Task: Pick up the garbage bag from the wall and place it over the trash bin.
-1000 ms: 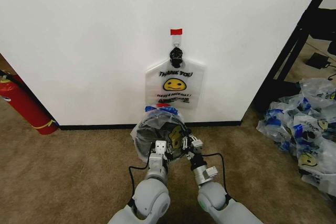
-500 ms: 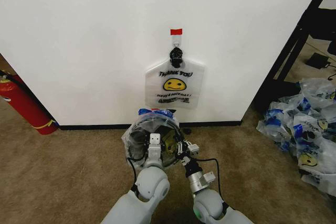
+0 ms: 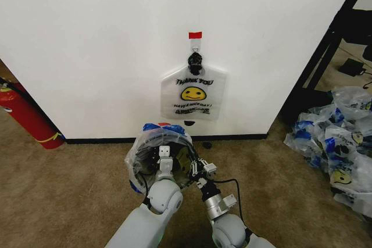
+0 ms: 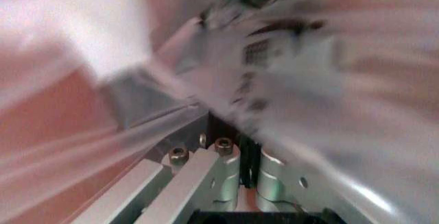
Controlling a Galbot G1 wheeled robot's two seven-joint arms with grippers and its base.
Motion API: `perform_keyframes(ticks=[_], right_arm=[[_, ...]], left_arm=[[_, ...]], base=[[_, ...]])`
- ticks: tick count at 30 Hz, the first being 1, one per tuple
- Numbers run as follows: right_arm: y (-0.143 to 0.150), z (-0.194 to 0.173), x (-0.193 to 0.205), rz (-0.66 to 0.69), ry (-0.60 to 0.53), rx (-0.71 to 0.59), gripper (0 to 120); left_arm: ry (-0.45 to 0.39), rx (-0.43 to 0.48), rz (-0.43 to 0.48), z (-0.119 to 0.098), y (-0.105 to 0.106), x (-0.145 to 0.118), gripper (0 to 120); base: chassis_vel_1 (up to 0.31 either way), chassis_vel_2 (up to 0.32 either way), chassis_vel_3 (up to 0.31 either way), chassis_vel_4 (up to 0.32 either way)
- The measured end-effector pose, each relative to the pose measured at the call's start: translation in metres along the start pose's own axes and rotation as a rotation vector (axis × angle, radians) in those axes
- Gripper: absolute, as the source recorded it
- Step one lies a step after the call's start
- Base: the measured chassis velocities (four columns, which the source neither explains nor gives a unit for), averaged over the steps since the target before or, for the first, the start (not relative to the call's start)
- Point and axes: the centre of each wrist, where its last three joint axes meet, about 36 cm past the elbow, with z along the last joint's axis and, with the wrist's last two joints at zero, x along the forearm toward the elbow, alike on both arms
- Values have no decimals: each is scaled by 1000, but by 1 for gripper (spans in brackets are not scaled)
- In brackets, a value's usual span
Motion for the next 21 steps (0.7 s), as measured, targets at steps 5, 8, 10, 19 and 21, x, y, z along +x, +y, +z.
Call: perform_keyframes(ticks=[5,8,10,19,21], right_arm=[[-2,1,3,-16,5,6,0],[-6,2,2,7,8,16,0],[-8,1,2,17,10,20,0],[-6,-1,1,59,29,-14,0],[0,-4,-2,67,21,-59,0]], left_arm=[[-23,6,10,-10,2,-3,0],[-26,-7,-10,-8,12,-11,0],[-26,-13,-18,-5,16,-14,0],[-5,-43,-4,12,21,-12,0],[2,-51,8,17,17,-7,0]], base=[[0,0,0,0],[0,0,0,0],[0,0,0,0],[0,0,0,0],[0,0,0,0]])
